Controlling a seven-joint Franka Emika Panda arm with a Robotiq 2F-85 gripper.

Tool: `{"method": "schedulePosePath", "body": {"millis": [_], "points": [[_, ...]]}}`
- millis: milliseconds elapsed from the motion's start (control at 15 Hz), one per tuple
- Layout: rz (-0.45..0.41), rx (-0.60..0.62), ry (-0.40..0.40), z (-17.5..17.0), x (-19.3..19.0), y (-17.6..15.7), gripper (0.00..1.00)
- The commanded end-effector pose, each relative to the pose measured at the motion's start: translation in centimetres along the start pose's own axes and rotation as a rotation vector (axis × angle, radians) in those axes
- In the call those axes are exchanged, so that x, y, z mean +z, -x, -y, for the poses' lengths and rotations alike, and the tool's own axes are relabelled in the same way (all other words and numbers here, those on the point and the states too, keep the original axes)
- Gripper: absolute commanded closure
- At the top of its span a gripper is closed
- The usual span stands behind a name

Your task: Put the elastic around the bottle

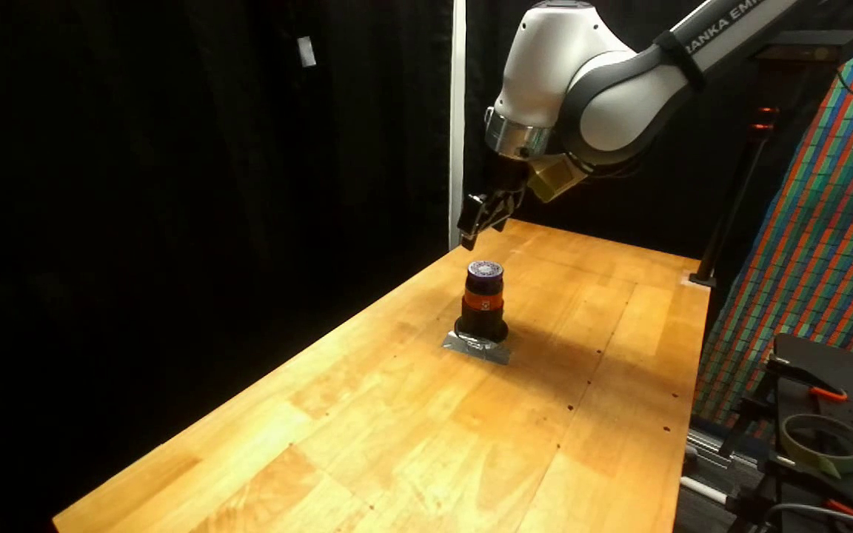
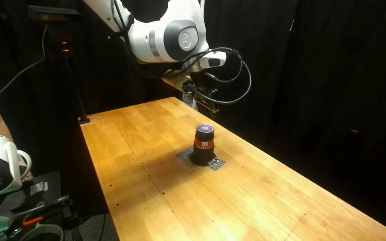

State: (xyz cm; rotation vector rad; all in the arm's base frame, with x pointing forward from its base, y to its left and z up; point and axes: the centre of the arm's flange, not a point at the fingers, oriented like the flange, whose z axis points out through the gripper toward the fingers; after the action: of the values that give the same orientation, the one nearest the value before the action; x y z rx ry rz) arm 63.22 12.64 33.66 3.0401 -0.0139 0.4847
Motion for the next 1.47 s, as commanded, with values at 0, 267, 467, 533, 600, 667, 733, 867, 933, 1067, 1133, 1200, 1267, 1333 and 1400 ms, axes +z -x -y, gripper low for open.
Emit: {"method": "schedulePosePath", "body": {"millis": [0, 267, 467, 533, 600, 667, 733, 867, 933, 1067, 1133, 1200, 1267, 1333, 1400], "points": [[-0.049, 0.027, 0.007, 0.8, 2.0, -2.4, 0.00], [-0.053, 0.047, 0.030, 0.4, 4.3, -3.0, 0.00], [-0.042, 0.063, 0.048, -0.3, 5.8, -3.1, 0.00], [-0.040, 0.068, 0.052, -0.5, 6.2, -3.0, 0.00], [-0.036, 0.073, 0.055, -0.7, 6.6, -2.9, 0.00], [-0.036, 0.080, 0.056, -0.9, 7.1, -2.8, 0.00], [-0.037, 0.085, 0.057, -1.1, 7.5, -2.7, 0.00], [-0.040, 0.099, 0.054, -1.4, 8.1, -2.3, 0.00], [-0.041, 0.103, 0.053, -1.4, 8.5, -2.2, 0.00], [-0.044, 0.110, 0.055, -1.6, 9.1, -1.9, 0.00], [-0.047, 0.118, 0.051, -1.6, 9.4, -1.7, 0.00], [-0.045, 0.123, 0.050, -1.7, 9.7, -1.5, 0.00], [-0.040, 0.127, 0.047, -1.7, 10.0, -1.3, 0.00], [-0.035, 0.129, 0.047, -1.6, 10.2, -1.0, 0.00], [-0.027, 0.131, 0.045, -1.6, 10.4, -0.8, 0.00]]}}
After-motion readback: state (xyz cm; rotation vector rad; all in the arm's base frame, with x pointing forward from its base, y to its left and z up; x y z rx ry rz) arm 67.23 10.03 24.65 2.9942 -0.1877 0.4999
